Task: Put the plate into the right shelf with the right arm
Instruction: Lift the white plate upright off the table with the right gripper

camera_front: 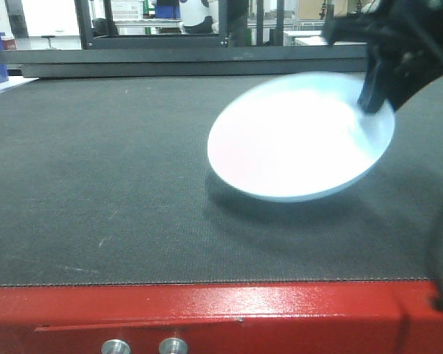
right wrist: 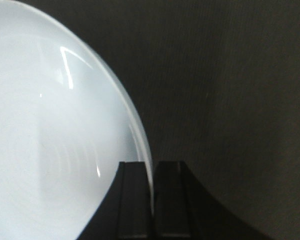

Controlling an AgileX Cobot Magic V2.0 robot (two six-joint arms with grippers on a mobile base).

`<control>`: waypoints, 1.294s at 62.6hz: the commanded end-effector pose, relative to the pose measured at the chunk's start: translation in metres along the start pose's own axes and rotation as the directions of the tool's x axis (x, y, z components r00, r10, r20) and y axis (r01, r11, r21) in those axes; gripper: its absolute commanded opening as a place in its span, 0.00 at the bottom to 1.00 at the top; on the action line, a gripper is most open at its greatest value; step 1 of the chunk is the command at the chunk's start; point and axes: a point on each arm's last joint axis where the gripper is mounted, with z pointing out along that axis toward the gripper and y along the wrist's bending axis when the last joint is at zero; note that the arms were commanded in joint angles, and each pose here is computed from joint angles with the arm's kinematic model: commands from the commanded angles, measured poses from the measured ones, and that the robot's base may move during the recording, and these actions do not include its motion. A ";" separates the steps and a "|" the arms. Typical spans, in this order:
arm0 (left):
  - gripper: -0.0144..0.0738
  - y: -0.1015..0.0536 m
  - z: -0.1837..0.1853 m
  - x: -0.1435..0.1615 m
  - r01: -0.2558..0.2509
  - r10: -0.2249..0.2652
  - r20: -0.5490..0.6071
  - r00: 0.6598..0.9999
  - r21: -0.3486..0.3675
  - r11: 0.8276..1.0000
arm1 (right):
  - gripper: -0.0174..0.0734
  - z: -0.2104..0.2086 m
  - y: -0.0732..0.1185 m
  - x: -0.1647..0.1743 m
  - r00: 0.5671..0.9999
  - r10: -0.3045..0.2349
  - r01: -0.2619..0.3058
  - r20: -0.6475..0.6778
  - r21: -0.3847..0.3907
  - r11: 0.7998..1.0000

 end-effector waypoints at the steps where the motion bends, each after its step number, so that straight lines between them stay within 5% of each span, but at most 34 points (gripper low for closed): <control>1: 0.02 0.001 -0.001 -0.005 0.016 -0.015 0.089 0.996 -0.011 1.000 | 0.25 -0.046 -0.006 -0.006 0.957 -0.018 0.026 0.289 -0.025 0.999; 12: 0.02 0.001 -0.001 -0.005 0.016 -0.015 0.089 0.996 -0.011 1.000 | 0.25 -0.093 -0.030 0.028 0.818 -0.040 0.038 0.573 0.016 0.999; 23: 0.02 0.001 -0.001 -0.005 0.016 -0.015 0.089 0.996 -0.011 1.000 | 0.25 -0.122 -0.052 0.067 0.659 -0.017 -0.035 0.752 0.053 0.998; 34: 0.02 0.001 -0.001 -0.005 0.016 -0.015 0.089 0.996 -0.011 1.000 | 0.25 -0.137 -0.057 0.113 0.607 -0.049 -0.042 0.793 0.093 0.995; 56: 0.02 0.001 -0.001 -0.005 0.016 -0.015 0.089 0.996 -0.011 1.000 | 0.25 -0.180 -0.051 0.176 0.408 -0.076 -0.019 0.910 0.092 0.996; 64: 0.02 0.001 -0.001 -0.005 0.016 -0.015 0.089 0.996 -0.011 1.000 | 0.25 -0.187 -0.049 0.182 0.368 -0.079 -0.017 0.926 0.091 0.996; 81: 0.02 0.001 -0.001 -0.005 0.016 -0.015 0.089 0.996 -0.011 1.000 | 0.25 -0.187 -0.049 0.182 0.368 -0.079 -0.017 0.926 0.091 0.996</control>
